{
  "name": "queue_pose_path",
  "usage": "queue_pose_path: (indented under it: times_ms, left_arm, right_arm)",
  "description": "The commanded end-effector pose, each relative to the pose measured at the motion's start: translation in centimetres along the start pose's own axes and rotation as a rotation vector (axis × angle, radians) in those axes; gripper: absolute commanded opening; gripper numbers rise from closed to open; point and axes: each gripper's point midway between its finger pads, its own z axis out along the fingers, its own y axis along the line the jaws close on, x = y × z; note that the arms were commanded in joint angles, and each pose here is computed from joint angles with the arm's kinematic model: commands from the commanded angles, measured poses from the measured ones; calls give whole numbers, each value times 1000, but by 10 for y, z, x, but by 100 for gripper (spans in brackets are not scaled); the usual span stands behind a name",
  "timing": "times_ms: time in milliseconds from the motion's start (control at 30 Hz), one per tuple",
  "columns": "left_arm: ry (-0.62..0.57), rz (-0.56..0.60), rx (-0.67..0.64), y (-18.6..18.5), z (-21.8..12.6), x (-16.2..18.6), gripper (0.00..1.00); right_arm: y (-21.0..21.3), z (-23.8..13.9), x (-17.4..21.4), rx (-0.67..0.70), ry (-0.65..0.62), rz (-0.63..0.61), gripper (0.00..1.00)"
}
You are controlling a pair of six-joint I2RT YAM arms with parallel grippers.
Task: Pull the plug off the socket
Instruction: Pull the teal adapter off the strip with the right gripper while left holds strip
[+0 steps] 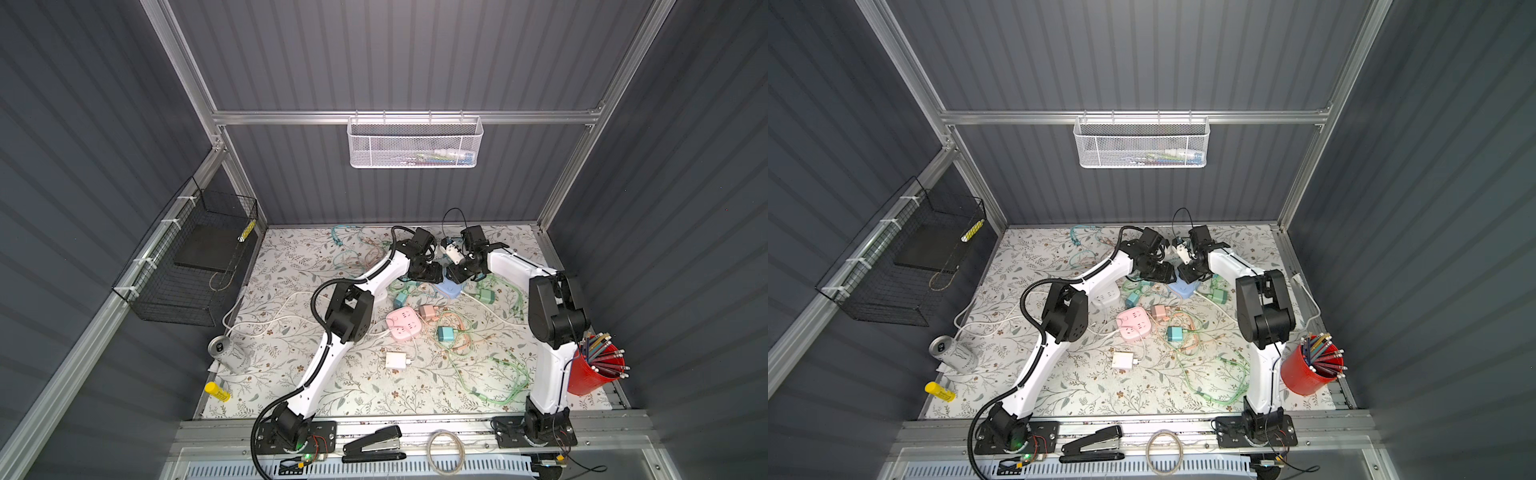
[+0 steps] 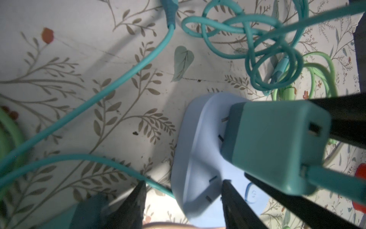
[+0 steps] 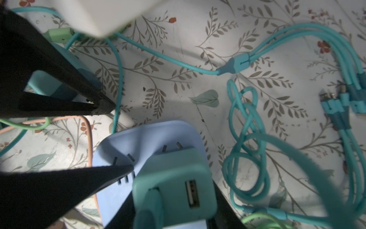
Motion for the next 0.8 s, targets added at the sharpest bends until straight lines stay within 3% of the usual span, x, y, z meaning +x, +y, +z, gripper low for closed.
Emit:
queue_pose_path:
  times_ms: [0, 767]
  left_arm:
    - [104, -45, -53, 24, 21, 29, 59]
    - [188, -50, -114, 43, 33, 55, 54]
  right_arm:
    - [13, -20, -20, -49, -89, 2, 17]
    - [12, -40, -33, -29, -173, 14, 9]
